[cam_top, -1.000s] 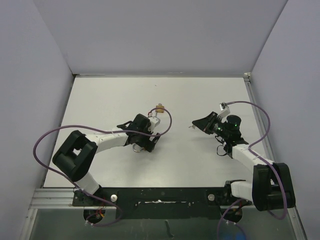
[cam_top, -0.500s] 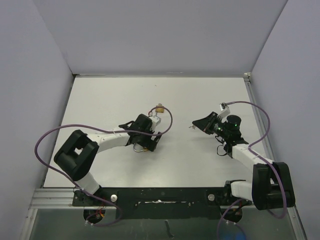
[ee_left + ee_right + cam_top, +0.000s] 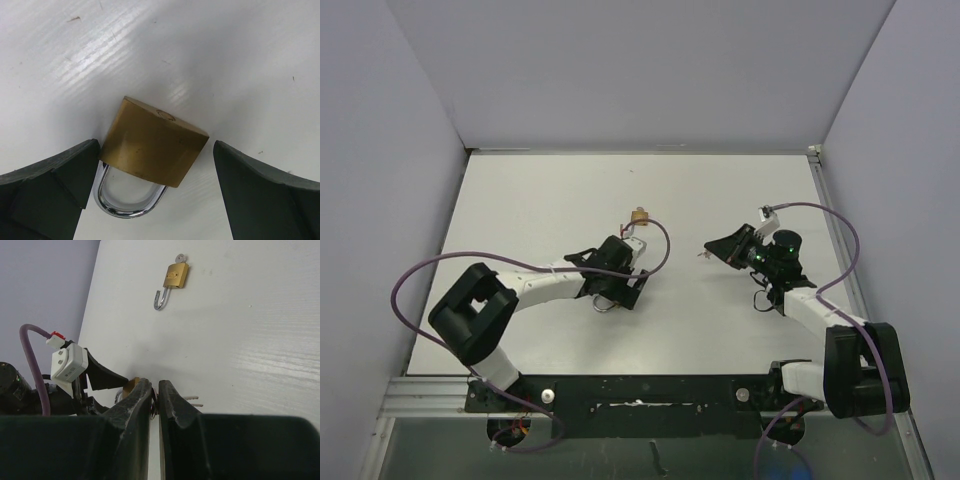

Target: Unlock with the key

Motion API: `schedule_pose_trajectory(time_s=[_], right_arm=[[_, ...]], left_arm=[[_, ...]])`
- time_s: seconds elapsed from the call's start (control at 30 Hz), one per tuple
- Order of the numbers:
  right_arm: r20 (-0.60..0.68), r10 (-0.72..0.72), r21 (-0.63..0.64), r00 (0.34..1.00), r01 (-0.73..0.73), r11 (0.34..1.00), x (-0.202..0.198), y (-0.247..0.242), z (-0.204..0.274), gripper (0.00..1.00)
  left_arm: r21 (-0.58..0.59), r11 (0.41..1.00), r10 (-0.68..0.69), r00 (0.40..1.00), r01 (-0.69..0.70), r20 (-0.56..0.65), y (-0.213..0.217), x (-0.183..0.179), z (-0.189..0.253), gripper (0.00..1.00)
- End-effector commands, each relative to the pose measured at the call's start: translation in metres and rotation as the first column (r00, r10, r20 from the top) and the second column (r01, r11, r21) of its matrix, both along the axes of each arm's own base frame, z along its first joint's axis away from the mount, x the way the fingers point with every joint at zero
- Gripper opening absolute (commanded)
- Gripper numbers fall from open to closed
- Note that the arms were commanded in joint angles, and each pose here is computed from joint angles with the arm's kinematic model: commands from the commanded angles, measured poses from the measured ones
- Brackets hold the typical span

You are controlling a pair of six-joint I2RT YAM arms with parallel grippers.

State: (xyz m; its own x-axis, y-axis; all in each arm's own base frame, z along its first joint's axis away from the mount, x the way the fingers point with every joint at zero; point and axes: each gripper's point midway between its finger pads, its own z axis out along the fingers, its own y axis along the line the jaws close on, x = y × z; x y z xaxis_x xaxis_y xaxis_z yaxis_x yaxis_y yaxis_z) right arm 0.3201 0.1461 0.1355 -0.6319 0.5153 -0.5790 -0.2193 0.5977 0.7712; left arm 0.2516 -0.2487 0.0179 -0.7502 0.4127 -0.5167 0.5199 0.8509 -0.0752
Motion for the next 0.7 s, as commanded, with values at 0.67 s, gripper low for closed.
schedule_pose_trajectory(time_s=[0.67], right_arm=[[0.076,0.014,0.005,0.997,-0.015,1.0,0.004,0.001,0.016,0.0]], left_arm=[[0.066,0.996,0.066,0.997,-0.068,0.037,0.002,-0.007,0.004,0.87]])
